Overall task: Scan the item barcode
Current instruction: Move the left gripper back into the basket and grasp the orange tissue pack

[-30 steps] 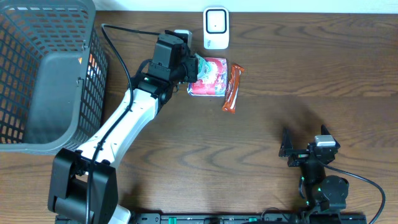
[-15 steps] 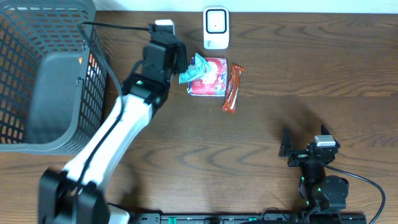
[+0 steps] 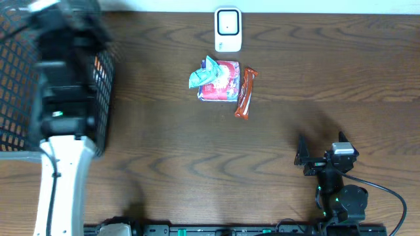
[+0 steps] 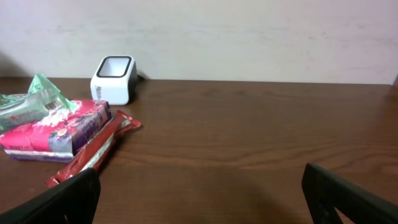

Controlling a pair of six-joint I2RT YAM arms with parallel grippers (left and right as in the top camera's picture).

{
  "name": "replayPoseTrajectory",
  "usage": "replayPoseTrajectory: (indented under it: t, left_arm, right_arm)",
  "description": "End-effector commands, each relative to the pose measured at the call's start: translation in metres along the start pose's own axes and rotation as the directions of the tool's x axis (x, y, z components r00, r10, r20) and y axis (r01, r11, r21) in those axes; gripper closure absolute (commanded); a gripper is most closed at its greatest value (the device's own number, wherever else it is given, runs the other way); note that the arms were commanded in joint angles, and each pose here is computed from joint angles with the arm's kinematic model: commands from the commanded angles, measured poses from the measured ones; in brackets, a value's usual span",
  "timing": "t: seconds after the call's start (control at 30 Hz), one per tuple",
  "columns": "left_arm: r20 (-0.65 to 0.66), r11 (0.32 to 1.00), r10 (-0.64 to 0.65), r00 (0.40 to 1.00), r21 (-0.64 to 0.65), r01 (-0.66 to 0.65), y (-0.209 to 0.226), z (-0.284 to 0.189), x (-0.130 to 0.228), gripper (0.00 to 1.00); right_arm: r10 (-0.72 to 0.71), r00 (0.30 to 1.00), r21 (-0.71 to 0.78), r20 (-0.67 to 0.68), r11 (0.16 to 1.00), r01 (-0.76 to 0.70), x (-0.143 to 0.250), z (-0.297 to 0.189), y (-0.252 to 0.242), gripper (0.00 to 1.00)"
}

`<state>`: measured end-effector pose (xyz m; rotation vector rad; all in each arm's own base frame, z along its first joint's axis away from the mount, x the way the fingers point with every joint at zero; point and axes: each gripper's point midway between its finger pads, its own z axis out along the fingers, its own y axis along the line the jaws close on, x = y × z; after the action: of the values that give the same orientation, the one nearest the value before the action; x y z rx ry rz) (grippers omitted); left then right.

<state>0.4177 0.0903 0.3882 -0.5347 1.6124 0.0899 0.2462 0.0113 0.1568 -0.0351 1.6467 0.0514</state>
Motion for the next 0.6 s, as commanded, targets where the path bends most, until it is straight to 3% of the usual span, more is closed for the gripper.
replayPoseTrajectory:
  t: [0.0, 0.17, 0.27, 0.37, 0.47, 0.57]
  left_arm:
    - [0.052, 0.991, -0.006, 0.999, -0.134, 0.013, 0.054, -0.003, -0.025, 0.27]
    - [-0.039, 0.977, -0.025, 0.999, -0.210, 0.017, 0.111, 0.000, -0.011, 0.27]
    - [-0.123, 0.988, -0.057, 0.991, -0.153, 0.038, 0.123, 0.001, 0.004, 0.27]
    - [-0.184, 0.997, -0.083, 0.979, -0.014, 0.082, 0.115, 0.004, 0.013, 0.26]
    - [-0.236, 0.991, -0.095, 0.967, 0.064, 0.113, 0.108, 0.010, 0.025, 0.02]
    - [-0.275, 0.991, -0.105, 0.956, 0.051, 0.123, 0.114, 0.021, 0.040, 0.02]
  right_arm:
    - [-0.011, 1.000, 0.002, 0.000, 1.000, 0.011, 0.001, 0.000, 0.000, 0.01]
    - [-0.011, 1.000, 0.002, 0.000, 1.000, 0.011, 0.001, 0.000, 0.000, 0.01]
    - [-0.011, 1.000, 0.002, 0.000, 1.000, 0.011, 0.001, 0.000, 0.000, 0.01]
    - [-0.011, 1.000, 0.002, 0.000, 1.000, 0.011, 0.001, 0.000, 0.000, 0.01]
    - [-0.011, 1.000, 0.002, 0.000, 1.000, 0.011, 0.001, 0.000, 0.000, 0.01]
    - [-0.011, 1.000, 0.002, 0.000, 1.000, 0.011, 0.001, 0.000, 0.000, 0.01]
